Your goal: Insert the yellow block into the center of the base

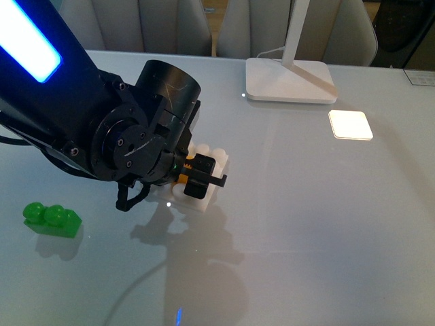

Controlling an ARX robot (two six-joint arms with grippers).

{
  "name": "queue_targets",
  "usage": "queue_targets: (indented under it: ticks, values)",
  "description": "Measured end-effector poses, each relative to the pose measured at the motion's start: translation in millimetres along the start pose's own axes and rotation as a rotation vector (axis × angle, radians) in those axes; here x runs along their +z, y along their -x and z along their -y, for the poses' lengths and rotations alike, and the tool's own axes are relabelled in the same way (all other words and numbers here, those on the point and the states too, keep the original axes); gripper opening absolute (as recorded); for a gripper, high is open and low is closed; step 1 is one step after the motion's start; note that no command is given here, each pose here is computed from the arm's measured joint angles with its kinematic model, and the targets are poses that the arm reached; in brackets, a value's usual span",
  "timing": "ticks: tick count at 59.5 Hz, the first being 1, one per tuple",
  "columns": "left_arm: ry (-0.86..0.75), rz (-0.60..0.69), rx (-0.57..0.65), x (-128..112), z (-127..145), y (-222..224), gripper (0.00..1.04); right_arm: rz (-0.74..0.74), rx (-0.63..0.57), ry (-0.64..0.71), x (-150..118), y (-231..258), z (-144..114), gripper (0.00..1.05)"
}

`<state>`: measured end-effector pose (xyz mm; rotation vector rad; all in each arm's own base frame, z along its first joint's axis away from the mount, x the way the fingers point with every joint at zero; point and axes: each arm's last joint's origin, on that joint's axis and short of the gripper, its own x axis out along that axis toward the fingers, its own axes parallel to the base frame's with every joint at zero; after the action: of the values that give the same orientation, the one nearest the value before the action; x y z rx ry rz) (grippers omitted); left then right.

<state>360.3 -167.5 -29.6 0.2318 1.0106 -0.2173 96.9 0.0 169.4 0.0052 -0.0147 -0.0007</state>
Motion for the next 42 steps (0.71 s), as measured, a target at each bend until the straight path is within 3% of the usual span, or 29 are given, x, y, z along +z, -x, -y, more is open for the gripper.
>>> queue_targets:
  ticks: [42]
  values:
    - [0.056, -0.013, 0.013, 1.9, -4.2, 0.0, 0.63, 0.0, 0.0, 0.0, 0.0, 0.0, 0.0, 0.96]
